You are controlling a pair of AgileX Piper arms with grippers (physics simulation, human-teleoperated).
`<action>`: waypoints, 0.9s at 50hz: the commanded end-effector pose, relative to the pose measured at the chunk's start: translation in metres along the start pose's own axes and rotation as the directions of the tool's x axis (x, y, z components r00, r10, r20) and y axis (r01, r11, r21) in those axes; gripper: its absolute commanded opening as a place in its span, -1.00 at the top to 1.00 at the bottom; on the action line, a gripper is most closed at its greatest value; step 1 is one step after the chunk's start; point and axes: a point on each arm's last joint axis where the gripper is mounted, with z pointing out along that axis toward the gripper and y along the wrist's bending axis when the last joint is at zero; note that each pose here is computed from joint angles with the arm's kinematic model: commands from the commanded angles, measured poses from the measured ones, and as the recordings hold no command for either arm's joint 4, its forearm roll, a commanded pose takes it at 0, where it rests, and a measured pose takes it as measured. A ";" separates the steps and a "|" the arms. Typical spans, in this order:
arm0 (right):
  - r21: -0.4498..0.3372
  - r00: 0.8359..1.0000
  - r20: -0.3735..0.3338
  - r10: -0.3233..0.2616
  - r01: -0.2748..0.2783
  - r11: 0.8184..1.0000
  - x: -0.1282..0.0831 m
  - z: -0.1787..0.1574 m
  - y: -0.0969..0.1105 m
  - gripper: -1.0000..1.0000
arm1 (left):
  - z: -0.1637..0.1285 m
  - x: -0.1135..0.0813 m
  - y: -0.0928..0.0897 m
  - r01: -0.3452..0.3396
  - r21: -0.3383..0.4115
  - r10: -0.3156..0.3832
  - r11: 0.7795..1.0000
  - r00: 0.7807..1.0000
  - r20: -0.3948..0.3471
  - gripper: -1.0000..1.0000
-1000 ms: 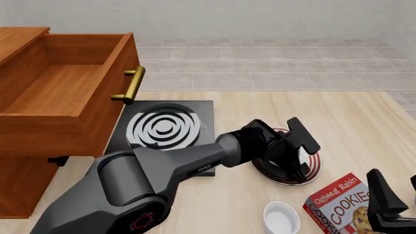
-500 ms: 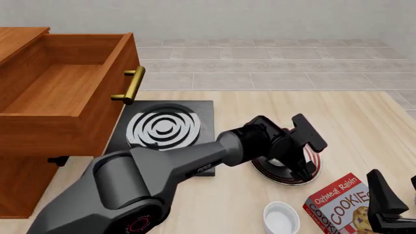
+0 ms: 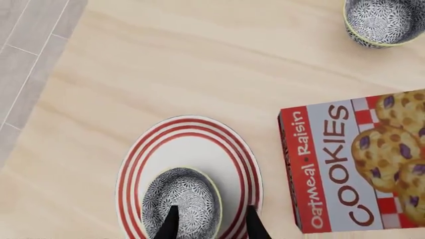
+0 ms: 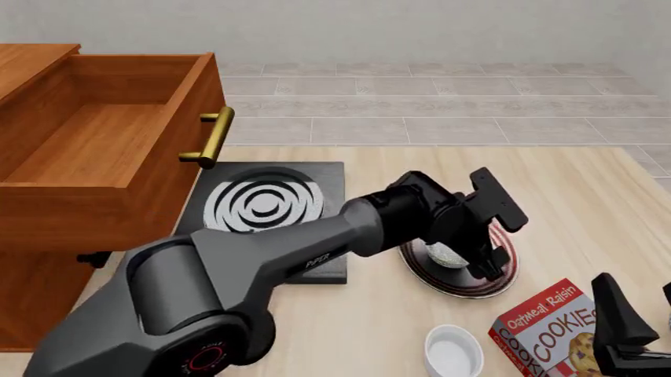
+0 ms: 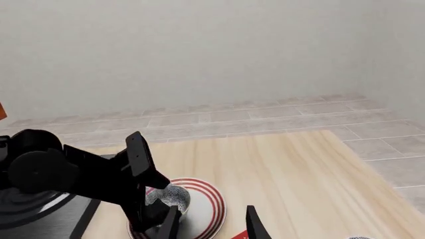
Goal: Pick the akita bowl in the top layer of the wooden cabinet and place it on the plate.
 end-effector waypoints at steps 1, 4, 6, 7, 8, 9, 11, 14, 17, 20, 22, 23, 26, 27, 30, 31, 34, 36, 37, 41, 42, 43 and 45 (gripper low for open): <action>-0.003 1.000 0.003 -0.005 0.005 1.000 0.000 0.000 0.000 -1.00 | -0.010 -0.004 0.003 -0.008 -0.006 0.008 1.000 1.000 0.012 -1.00; -0.003 1.000 0.003 -0.006 0.006 1.000 -0.001 0.000 0.000 -1.00 | -0.013 -0.006 0.003 -0.005 -0.006 0.005 1.000 1.000 0.015 -1.00; -0.004 1.000 0.003 -0.008 0.008 1.000 0.000 0.000 0.000 -1.00 | -0.014 -0.007 0.002 -0.004 -0.005 0.004 1.000 1.000 0.016 -1.00; -0.004 1.000 0.003 -0.008 0.008 1.000 0.000 0.000 0.000 -1.00 | -0.014 -0.007 0.002 -0.005 -0.005 0.005 1.000 1.000 0.017 -1.00; -0.004 1.000 0.003 -0.008 0.008 1.000 -0.001 0.000 0.000 -1.00 | -0.014 -0.007 0.001 -0.005 -0.003 0.005 1.000 1.000 0.017 -1.00; -0.005 1.000 0.003 -0.009 0.009 1.000 -0.001 0.000 0.000 -1.00 | -0.014 -0.007 0.000 0.002 -0.001 -0.002 1.000 1.000 0.014 -1.00; -0.006 1.000 0.004 -0.010 0.010 1.000 -0.001 0.000 0.000 -1.00 | -0.016 -0.008 0.001 -0.001 -0.003 0.001 1.000 1.000 0.017 -1.00; -0.006 1.000 0.004 -0.012 0.012 1.000 -0.001 0.000 0.000 -1.00 | -0.018 -0.009 -0.001 -0.001 -0.001 0.001 1.000 1.000 0.020 -1.00; -0.007 1.000 0.004 -0.013 0.013 1.000 -0.001 0.000 0.000 -1.00 | -0.021 -0.011 -0.002 -0.004 0.000 0.004 1.000 1.000 0.024 -1.00; -0.008 1.000 0.004 -0.015 0.015 1.000 -0.001 0.000 0.000 -1.00 | -0.023 -0.013 -0.001 -0.004 -0.002 0.004 1.000 1.000 0.028 -1.00; -0.008 1.000 0.005 -0.015 0.015 1.000 -0.001 0.000 0.000 -1.00 | -0.025 -0.014 0.000 -0.005 -0.004 0.006 1.000 1.000 0.031 -1.00; -0.008 1.000 0.005 -0.016 0.016 1.000 -0.001 0.000 0.000 -1.00 | -0.026 -0.015 0.000 -0.007 -0.004 0.007 1.000 0.999 0.033 -1.00; -0.008 1.000 0.005 -0.017 0.017 1.000 -0.001 0.000 0.001 -1.00 | -0.030 -0.015 0.002 -0.008 -0.007 0.008 1.000 0.999 0.037 -1.00; -0.008 1.000 0.005 -0.018 0.018 1.000 -0.001 0.000 0.000 -1.00 | -0.031 -0.015 0.003 -0.008 -0.009 0.008 1.000 0.999 0.038 -1.00; -0.008 1.000 0.005 -0.019 0.019 1.000 -0.001 0.000 0.001 -1.00 | -0.032 -0.016 0.004 -0.008 -0.011 0.009 1.000 0.999 0.039 -1.00; -0.008 1.000 0.005 -0.019 0.019 1.000 -0.001 0.000 0.001 -1.00 | -0.032 -0.016 0.005 -0.008 -0.011 0.009 1.000 0.999 0.039 -1.00; -0.009 1.000 0.006 -0.021 0.021 1.000 -0.001 0.000 0.001 -1.00 | -0.036 -0.016 0.006 -0.008 -0.014 0.009 1.000 0.999 0.042 -1.00; -0.010 1.000 0.006 -0.022 0.022 1.000 -0.001 0.000 0.001 -1.00 | -0.038 -0.016 0.006 -0.008 -0.015 0.009 1.000 0.999 0.044 -1.00; -0.010 1.000 0.006 -0.022 0.022 1.000 -0.001 0.000 0.001 -1.00 | -0.040 -0.017 0.007 -0.009 -0.016 0.010 1.000 0.999 0.045 -1.00; -0.011 1.000 0.007 -0.025 0.025 1.000 -0.001 0.000 0.001 -1.00 | -0.047 -0.020 0.007 -0.009 -0.018 0.010 1.000 0.998 0.054 -1.00; -0.011 1.000 0.006 -0.025 0.025 1.000 -0.001 0.000 0.001 -1.00 | -0.049 -0.020 0.007 -0.009 -0.019 0.010 1.000 0.998 0.056 -1.00; -0.011 1.000 0.007 -0.026 0.026 1.000 -0.001 0.000 0.001 -1.00 | -0.051 -0.021 0.007 -0.008 -0.019 0.010 1.000 0.998 0.059 -1.00; -0.012 1.000 0.007 -0.026 0.026 1.000 -0.001 0.000 0.001 -1.00 | -0.052 -0.021 0.008 -0.011 -0.021 0.012 1.000 0.998 0.061 -1.00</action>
